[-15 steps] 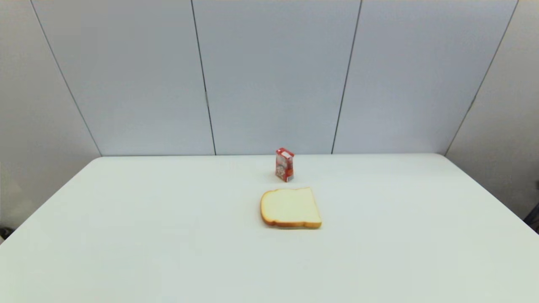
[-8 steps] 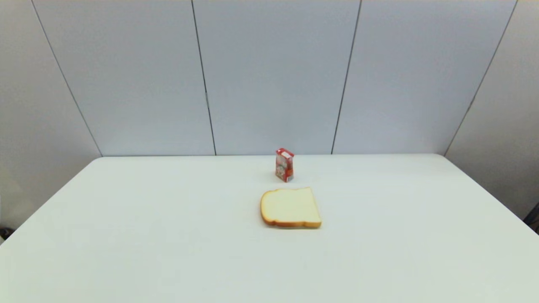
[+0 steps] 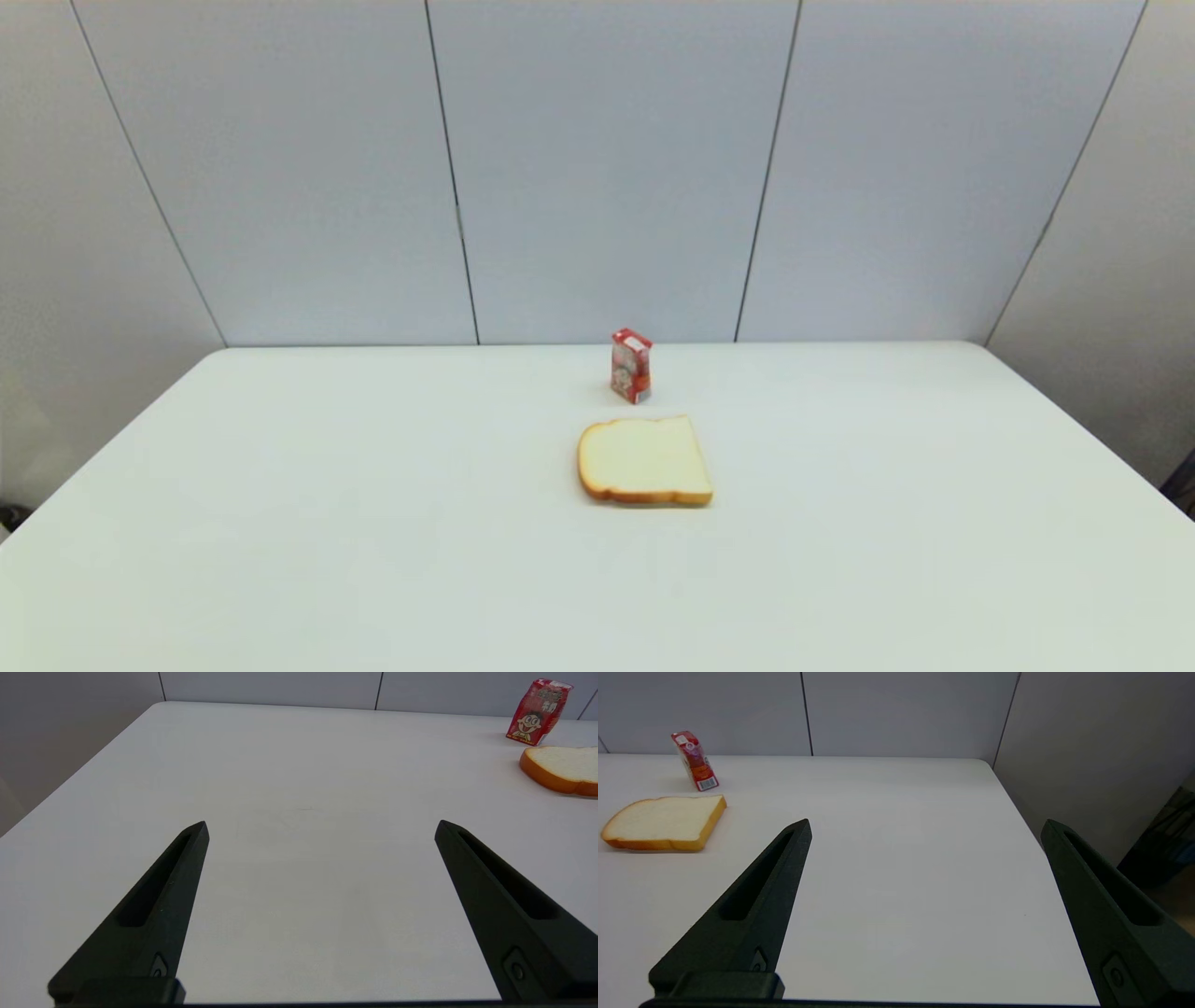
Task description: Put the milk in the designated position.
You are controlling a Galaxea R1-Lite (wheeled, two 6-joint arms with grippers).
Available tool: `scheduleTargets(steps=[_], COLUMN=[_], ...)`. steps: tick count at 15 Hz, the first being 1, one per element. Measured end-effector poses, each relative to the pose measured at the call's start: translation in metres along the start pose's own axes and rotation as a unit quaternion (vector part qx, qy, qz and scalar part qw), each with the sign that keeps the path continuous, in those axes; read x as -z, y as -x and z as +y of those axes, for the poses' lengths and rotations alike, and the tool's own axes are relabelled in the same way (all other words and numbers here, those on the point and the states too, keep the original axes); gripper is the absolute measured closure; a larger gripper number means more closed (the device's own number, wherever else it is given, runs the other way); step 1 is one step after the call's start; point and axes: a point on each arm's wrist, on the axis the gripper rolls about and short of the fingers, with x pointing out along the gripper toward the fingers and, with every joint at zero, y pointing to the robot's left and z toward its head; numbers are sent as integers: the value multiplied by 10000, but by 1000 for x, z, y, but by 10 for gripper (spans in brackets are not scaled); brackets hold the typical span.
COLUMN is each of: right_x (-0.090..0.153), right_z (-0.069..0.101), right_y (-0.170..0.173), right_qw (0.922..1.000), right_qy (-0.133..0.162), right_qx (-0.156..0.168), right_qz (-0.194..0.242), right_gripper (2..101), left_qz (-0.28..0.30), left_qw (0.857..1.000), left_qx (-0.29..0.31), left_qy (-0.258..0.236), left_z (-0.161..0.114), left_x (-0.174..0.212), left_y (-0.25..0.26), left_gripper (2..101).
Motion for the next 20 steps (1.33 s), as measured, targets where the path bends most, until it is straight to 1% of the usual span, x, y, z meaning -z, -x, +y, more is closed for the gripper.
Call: scheduleTargets(steps=[2, 4, 7, 11, 12, 13, 14, 15, 18, 20], right_x=[22, 43, 64, 87, 92, 96, 99, 100, 98, 99], right_z=[2, 4, 6, 7, 8, 8, 9, 9, 9, 9], right_y=[-7, -11, -5, 6, 8, 9, 10, 10, 9, 9], right_qw=[9999, 10000, 9999, 9994, 9990, 9984, 9980, 9981, 9983, 9982], right_qy=[-8, -2, 5, 9, -3, -3, -32, -119, -439, -469], right_qx=[29, 25, -41, -181, -268, -369, -393, -394, -349, -343], right_qz=[-123, -88, 167, 303, 367, 421, 496, 467, 180, 128], right_gripper=[52, 52, 52, 52, 52, 52, 52, 52, 52, 52], left_qz=[0, 0, 0, 0, 0, 0, 0, 0, 0, 0], left_qw=[10000, 10000, 10000, 10000, 10000, 10000, 10000, 10000, 10000, 10000], left_qx=[2, 0, -2, -2, 0, 0, 0, -2, -2, -2], left_qy=[0, 0, 0, 0, 0, 0, 0, 0, 0, 2], left_z=[0, 0, 0, 0, 0, 0, 0, 0, 0, 0], left_x=[0, 0, 0, 0, 0, 0, 0, 0, 0, 0], left_y=[0, 0, 0, 0, 0, 0, 0, 0, 0, 0], left_gripper=[53, 53, 53, 53, 53, 53, 53, 53, 53, 53])
